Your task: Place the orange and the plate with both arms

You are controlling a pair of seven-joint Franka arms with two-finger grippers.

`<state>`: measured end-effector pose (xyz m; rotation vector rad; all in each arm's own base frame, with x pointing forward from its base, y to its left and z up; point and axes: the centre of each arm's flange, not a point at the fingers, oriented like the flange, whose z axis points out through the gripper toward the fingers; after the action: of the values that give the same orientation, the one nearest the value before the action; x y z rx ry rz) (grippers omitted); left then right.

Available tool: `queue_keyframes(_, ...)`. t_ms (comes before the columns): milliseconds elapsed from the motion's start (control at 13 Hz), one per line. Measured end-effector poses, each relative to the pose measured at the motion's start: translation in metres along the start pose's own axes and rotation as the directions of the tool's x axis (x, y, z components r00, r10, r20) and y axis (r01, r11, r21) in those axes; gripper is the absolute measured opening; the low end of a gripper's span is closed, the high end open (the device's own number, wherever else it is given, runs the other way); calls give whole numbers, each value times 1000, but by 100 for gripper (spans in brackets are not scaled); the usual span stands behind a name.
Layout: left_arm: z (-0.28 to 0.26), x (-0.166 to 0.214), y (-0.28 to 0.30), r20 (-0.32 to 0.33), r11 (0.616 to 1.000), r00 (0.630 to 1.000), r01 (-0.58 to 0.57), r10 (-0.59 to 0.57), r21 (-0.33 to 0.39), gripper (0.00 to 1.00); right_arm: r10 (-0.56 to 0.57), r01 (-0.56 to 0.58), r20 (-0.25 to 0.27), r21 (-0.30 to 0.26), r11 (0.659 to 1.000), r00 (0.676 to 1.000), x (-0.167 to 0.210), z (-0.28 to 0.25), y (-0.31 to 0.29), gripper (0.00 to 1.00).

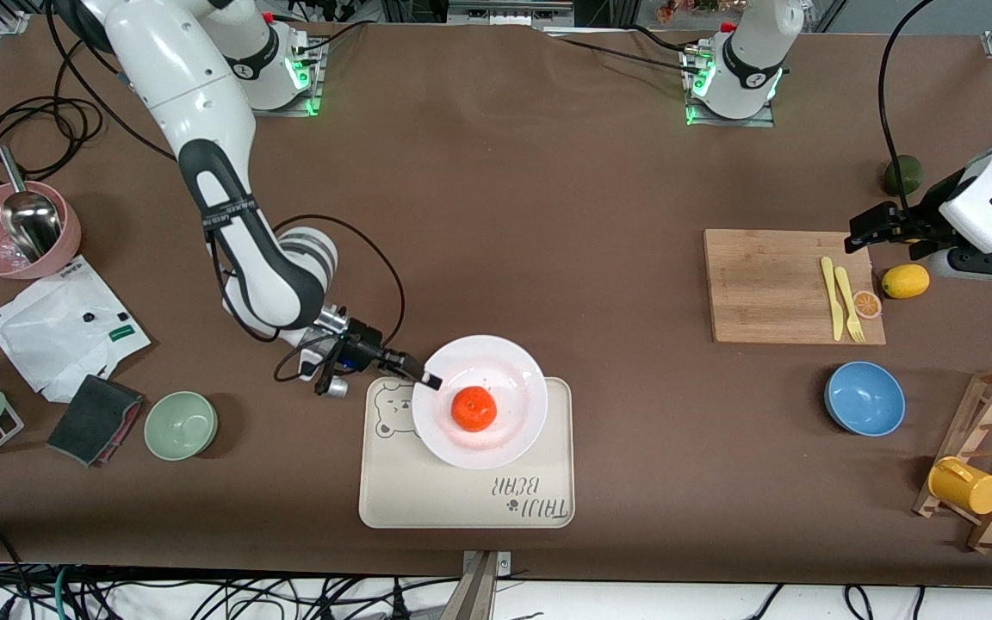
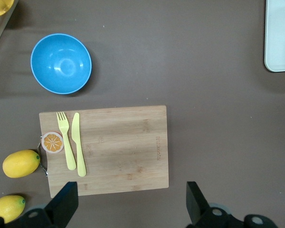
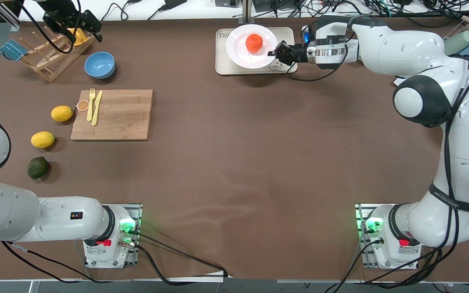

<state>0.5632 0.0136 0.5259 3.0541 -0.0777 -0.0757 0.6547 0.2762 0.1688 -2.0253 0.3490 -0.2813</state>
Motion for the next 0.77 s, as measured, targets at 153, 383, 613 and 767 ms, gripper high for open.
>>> queue_keyframes(153, -1, 1, 1, -3, 1000, 1000, -2, 2, 0, 100, -2, 3, -24, 9, 1000, 1000, 18, 8, 11, 4)
queue_keyframes(383, -1, 1, 1, -3, 1000, 1000, -3, 3, 0, 100, 0, 1, -43, 7, 1000, 999, 32, 16, 29, 4)
queue_keyframes(613, -1, 1, 2, -3, 1000, 1000, -4, 4, 0, 100, 2, -2, -51, 1, 1000, 999, 38, 19, 42, 4)
queue_keyframes(767, -1, 1, 2, -3, 1000, 1000, -4, 4, 0, 100, 4, -4, -49, -1, 1000, 999, 37, 21, 45, 4)
